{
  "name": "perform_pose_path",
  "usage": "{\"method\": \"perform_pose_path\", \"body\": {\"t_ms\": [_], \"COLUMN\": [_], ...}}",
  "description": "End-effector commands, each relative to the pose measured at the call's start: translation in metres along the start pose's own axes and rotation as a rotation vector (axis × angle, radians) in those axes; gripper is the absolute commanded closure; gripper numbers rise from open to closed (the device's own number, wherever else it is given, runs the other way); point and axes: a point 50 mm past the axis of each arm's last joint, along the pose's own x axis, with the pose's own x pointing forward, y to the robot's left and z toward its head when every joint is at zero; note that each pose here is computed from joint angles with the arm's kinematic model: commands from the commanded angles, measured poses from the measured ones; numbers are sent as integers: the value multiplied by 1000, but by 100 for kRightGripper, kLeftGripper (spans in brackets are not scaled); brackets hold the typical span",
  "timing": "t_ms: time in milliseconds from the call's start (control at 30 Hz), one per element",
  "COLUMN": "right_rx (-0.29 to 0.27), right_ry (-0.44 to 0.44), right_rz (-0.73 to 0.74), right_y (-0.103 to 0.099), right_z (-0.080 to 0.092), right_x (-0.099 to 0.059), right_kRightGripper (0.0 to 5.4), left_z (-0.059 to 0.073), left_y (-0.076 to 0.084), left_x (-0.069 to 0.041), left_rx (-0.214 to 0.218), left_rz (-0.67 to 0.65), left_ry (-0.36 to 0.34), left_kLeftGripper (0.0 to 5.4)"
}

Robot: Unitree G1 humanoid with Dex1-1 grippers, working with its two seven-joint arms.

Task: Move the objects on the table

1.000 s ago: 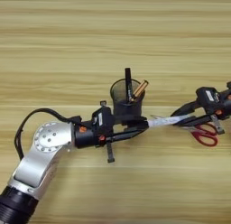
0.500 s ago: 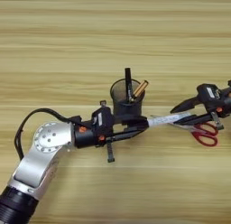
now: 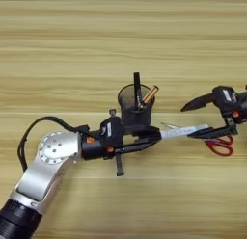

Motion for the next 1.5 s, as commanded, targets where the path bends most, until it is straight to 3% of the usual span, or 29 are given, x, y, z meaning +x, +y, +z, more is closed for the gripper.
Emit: {"method": "perform_pose_path", "body": {"t_ms": [33,300,600,867,1067,1300,1500], "right_rx": [-23,47,61,34,25,15,10], "right_ry": [-121,-349,-465,-519,-543,-552,-558], "right_rz": [11,62,6,-57,-81,-96,-105], "right_y": [-2,2,-5,-11,-11,-10,-10], "right_z": [27,58,74,84,89,91,92], "right_x": [-10,-20,-26,-26,-27,-27,-27], "right_kRightGripper": [155,74,1,0,0,0,0], "left_z": [-3,-5,-12,-32,-49,-60,-63], "left_y": [-5,-4,-7,-10,0,6,2], "left_x": [0,-1,2,12,16,17,17], "left_rx": [-2,-6,-28,-88,-115,-113,-109], "left_rz": [-43,-42,-59,-61,22,78,54], "left_ry": [21,26,54,157,245,315,330], "left_kLeftGripper": [477,477,477,477,477,477,477]}}
